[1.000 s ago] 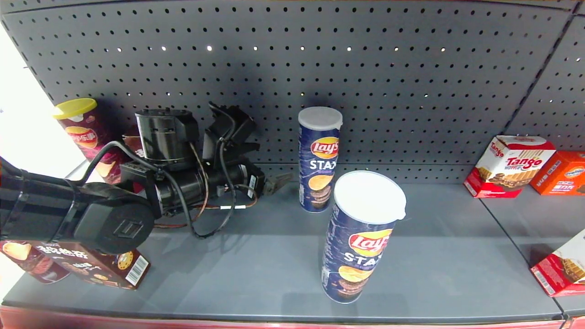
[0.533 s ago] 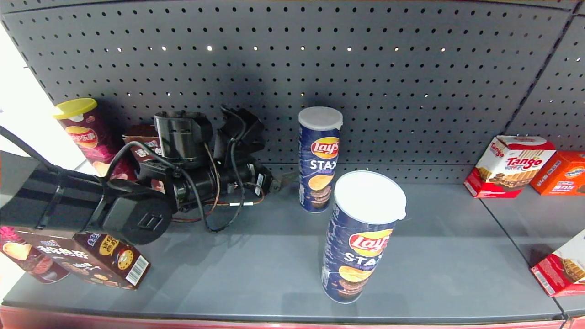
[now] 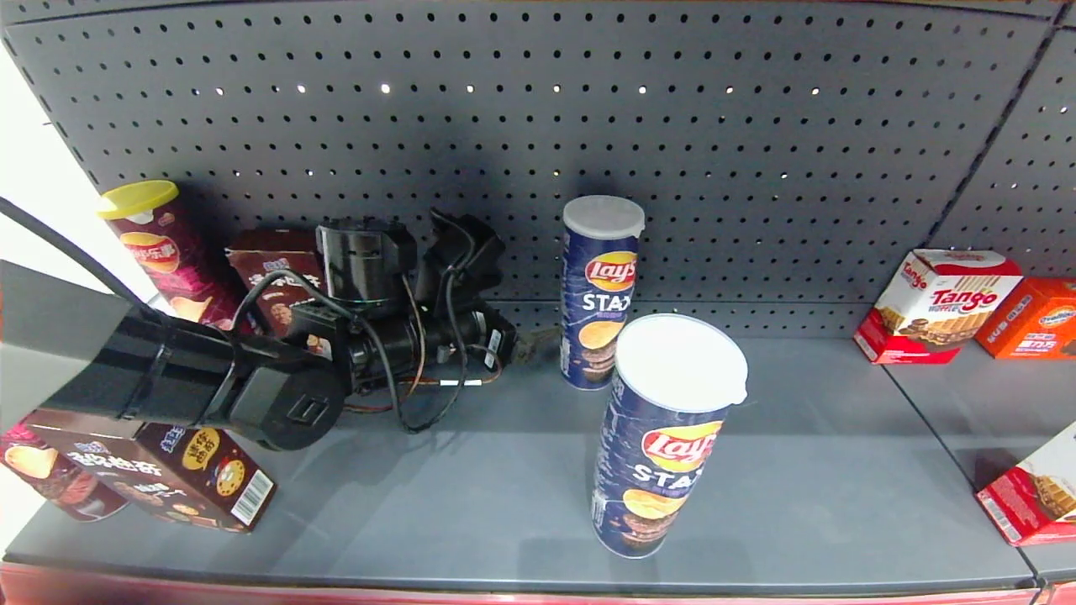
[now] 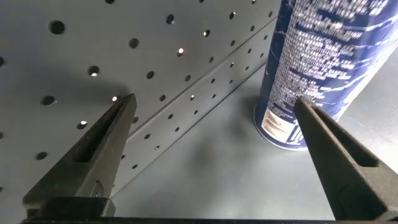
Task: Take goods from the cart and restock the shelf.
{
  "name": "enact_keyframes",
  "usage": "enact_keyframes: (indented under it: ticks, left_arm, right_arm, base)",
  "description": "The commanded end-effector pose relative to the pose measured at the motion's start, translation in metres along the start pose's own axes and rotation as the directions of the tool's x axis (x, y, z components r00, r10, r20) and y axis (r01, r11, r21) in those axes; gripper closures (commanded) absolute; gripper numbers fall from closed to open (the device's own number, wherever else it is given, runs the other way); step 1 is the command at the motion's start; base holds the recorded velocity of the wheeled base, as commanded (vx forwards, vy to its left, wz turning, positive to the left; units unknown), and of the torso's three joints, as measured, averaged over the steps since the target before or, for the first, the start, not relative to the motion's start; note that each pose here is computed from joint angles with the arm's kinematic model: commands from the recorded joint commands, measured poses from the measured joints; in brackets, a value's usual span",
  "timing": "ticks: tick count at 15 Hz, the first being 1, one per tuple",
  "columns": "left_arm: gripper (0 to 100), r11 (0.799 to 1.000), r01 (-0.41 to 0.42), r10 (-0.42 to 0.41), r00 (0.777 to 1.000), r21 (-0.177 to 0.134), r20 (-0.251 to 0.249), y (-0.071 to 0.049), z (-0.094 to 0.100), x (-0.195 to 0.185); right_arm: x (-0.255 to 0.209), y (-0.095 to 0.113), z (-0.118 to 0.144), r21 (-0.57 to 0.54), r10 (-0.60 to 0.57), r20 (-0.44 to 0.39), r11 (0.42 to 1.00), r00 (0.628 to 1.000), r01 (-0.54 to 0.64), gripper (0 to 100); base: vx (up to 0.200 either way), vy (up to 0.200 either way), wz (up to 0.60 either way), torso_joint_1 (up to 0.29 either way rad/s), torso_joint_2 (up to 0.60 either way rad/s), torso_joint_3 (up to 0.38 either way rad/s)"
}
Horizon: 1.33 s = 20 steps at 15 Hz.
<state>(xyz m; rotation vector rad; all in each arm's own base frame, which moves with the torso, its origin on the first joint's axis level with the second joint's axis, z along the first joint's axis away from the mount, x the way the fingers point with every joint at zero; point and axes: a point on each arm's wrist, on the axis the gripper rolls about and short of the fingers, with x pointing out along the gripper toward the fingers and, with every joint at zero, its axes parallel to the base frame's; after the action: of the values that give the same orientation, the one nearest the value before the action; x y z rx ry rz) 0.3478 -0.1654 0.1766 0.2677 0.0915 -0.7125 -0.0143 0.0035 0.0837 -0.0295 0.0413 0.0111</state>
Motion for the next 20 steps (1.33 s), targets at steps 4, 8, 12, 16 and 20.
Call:
enact_keyframes:
  ticks: [4, 8, 12, 16, 20]
  left_arm:
    - [0, 1.0, 0.004, -0.004, 1.0, -0.002, -0.007, -0.001, -0.003, 0.003]
    - [0, 1.0, 0.01, -0.01, 1.0, 0.002, 0.002, -0.004, 0.001, 0.0]
    - [0, 1.0, -0.018, 0.015, 0.996, 0.026, 0.093, -0.003, 0.036, -0.035]
    - [0, 0.998, -0.042, 0.033, 0.982, 0.048, 0.184, -0.006, 0.066, -0.074]
    - [0, 0.997, -0.05, 0.038, 0.979, 0.053, 0.202, -0.02, 0.067, -0.125]
  right_arm:
    - [0.0, 0.0, 0.0, 0.0, 0.0, -0.001, 1.0, 1.0, 0.0, 0]
    - [0.0, 0.0, 0.0, 0.0, 0.0, -0.001, 1.0, 1.0, 0.0, 0]
    - [0.0, 0.0, 0.0, 0.0, 0.0, -0.001, 1.0, 1.0, 0.0, 0]
    - [0.0, 0.0, 0.0, 0.0, 0.0, -0.001, 1.0, 1.0, 0.0, 0]
    - [0.0, 0.0, 0.0, 0.0, 0.0, -0.001, 1.0, 1.0, 0.0, 0]
  base:
    - [0.0, 0.0, 0.0, 0.0, 0.0, 0.0]
    - [0.0, 0.0, 0.0, 0.0, 0.0, 0.0]
    - [0.0, 0.0, 0.0, 0.0, 0.0, 0.0]
    - [0.0, 0.0, 0.0, 0.0, 0.0, 0.0]
    - [0.0, 0.0, 0.0, 0.0, 0.0, 0.0]
